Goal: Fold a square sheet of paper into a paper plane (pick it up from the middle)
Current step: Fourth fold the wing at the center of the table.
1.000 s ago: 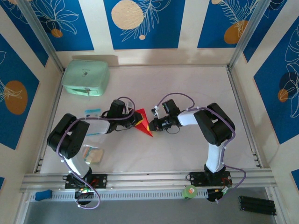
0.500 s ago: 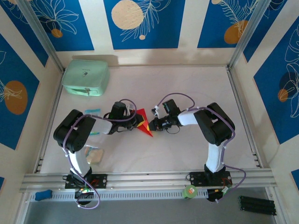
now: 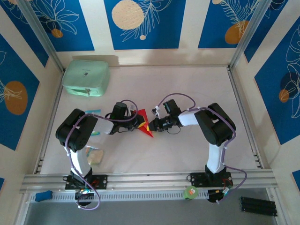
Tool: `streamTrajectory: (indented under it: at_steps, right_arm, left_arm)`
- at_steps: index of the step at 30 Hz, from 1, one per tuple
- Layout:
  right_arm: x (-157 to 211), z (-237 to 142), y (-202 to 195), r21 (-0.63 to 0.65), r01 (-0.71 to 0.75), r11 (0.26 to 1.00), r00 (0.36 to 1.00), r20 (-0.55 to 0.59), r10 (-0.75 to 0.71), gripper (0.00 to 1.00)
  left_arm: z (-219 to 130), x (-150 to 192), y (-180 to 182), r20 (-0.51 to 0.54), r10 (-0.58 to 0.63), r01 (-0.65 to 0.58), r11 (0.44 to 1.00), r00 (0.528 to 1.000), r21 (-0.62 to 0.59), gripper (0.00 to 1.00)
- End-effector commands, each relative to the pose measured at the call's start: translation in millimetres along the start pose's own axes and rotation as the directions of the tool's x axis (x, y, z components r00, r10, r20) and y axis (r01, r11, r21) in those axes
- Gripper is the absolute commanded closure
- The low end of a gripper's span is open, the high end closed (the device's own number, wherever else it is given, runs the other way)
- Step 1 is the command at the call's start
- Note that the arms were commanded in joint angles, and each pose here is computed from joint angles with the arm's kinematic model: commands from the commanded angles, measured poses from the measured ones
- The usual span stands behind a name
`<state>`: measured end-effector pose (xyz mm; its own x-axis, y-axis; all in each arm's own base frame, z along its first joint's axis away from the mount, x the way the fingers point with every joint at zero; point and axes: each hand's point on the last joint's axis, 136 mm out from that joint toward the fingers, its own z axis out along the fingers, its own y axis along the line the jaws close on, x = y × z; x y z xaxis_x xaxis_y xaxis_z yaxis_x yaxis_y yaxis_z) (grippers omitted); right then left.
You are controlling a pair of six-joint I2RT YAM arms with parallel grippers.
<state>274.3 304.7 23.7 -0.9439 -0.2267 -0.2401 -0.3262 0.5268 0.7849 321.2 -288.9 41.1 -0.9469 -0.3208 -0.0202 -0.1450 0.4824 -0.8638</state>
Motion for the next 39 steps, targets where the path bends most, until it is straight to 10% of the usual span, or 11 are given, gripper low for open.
streamTrajectory:
  at_steps: [1, 30, 39]
  right_arm:
    - [20.7, 10.4, -31.6, 0.1, -0.081, 0.992, 0.995, -0.051, 0.086, 0.84]
    - [21.7, 7.2, -43.2, 0.129, -0.133, 0.983, 0.99, -0.023, 0.137, 0.95]
    - [22.3, 7.6, -44.4, 0.134, -0.143, 0.981, 0.989, -0.025, 0.148, 0.83]
  left_arm:
    - [3.9, 1.4, -3.8, -0.023, 0.009, -0.008, 1.0, 1.0, 0.01, 0.87]
    - [-2.5, -10.4, -10.1, 0.026, 0.017, -0.018, 0.998, 1.0, 0.062, 0.88]
    - [2.3, -12.2, -6.4, 0.02, 0.013, -0.014, 0.999, 1.0, 0.052, 0.9]
